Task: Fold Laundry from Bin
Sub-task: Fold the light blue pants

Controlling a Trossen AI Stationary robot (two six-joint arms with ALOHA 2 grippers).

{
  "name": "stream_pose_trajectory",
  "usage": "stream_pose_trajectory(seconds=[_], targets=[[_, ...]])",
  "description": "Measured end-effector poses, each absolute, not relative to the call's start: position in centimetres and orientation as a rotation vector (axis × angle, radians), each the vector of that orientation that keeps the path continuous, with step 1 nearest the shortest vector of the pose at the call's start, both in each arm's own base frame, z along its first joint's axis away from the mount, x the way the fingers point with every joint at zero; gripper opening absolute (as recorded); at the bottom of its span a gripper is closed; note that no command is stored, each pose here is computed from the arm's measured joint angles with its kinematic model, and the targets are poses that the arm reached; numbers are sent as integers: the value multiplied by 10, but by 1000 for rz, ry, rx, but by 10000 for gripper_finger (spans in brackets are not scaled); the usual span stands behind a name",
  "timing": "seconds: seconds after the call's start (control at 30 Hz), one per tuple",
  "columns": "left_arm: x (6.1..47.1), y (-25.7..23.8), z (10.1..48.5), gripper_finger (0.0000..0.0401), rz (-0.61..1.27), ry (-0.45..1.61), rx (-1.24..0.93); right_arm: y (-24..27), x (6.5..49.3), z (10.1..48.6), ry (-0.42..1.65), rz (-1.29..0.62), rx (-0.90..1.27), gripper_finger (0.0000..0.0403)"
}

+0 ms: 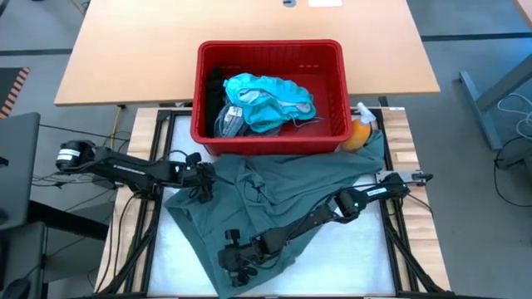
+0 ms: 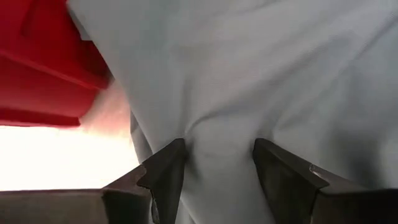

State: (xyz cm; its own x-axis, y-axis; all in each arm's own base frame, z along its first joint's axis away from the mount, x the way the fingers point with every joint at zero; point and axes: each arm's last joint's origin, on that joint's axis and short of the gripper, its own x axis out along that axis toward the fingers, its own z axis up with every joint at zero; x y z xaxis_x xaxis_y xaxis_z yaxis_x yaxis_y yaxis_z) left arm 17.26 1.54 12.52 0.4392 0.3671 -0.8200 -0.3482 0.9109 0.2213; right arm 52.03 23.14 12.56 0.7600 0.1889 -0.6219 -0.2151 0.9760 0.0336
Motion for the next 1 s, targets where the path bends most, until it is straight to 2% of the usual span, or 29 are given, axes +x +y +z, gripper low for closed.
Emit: stream_pose_trajectory(seconds=[0.17, 0.3, 0.47, 0.6, 0.8, 0.87, 1.0], targets=[[177, 19, 121, 187, 452, 1023, 41, 240, 512, 129, 741, 273, 16, 113], [177, 26, 118, 187, 489, 1042, 27, 251, 499, 144, 800, 404, 18, 113], [174, 33, 123, 187, 531, 1020, 49, 267, 484, 185, 716, 510, -89, 113], [178, 33, 145, 187, 480, 961, 69, 262, 482, 206, 649, 361, -184, 113], [179, 21, 201, 187, 357, 774, -30, 236, 497, 204, 613, 142, -176, 113], [174, 15, 204, 187, 330, 796, -85, 228, 507, 199, 536, 104, -121, 113], [161, 9, 188, 187, 373, 994, -136, 218, 522, 181, 430, 67, -111, 113]])
